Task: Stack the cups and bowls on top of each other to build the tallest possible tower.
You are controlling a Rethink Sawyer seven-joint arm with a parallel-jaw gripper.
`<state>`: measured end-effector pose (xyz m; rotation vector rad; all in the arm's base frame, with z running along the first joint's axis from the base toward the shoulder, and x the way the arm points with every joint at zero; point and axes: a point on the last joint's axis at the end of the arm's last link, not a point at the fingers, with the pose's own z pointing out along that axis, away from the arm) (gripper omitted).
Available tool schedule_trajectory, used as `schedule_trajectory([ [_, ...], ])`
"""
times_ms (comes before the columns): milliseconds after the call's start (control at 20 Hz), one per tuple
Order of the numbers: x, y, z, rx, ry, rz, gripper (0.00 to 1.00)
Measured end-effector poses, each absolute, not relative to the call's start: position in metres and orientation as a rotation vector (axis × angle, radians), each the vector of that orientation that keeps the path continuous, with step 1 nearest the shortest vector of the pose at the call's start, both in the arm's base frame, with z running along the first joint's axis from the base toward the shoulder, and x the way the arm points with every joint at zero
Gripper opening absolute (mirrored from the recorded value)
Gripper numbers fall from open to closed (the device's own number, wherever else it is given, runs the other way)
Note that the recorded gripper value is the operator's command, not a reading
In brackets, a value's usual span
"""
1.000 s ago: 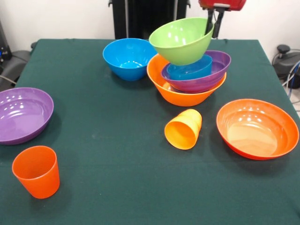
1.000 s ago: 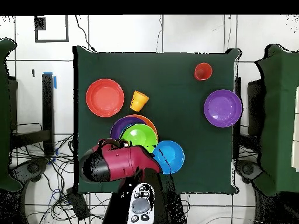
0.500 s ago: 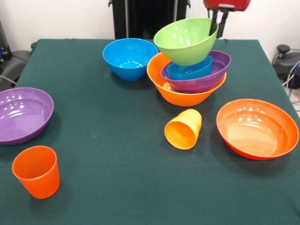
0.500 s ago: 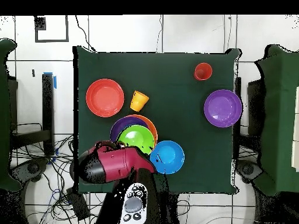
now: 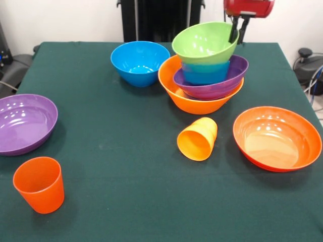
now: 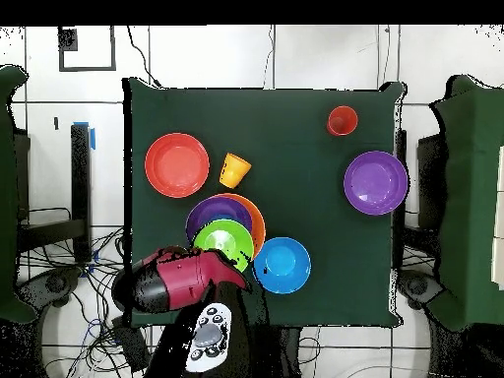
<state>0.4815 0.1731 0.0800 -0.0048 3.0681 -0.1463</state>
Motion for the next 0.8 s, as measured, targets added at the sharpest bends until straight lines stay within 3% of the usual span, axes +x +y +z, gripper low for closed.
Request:
schedule_trajectory([
  [400, 0.4774, 0.1684, 0.0719, 0.003, 3.084, -0.168, 0.0],
  [450, 0.4782, 0.1685, 0.0726, 0.006, 3.08, -0.175, 1.0],
  [800, 0.479, 0.1677, 0.0743, 0.028, 3.074, -0.194, 1.0],
])
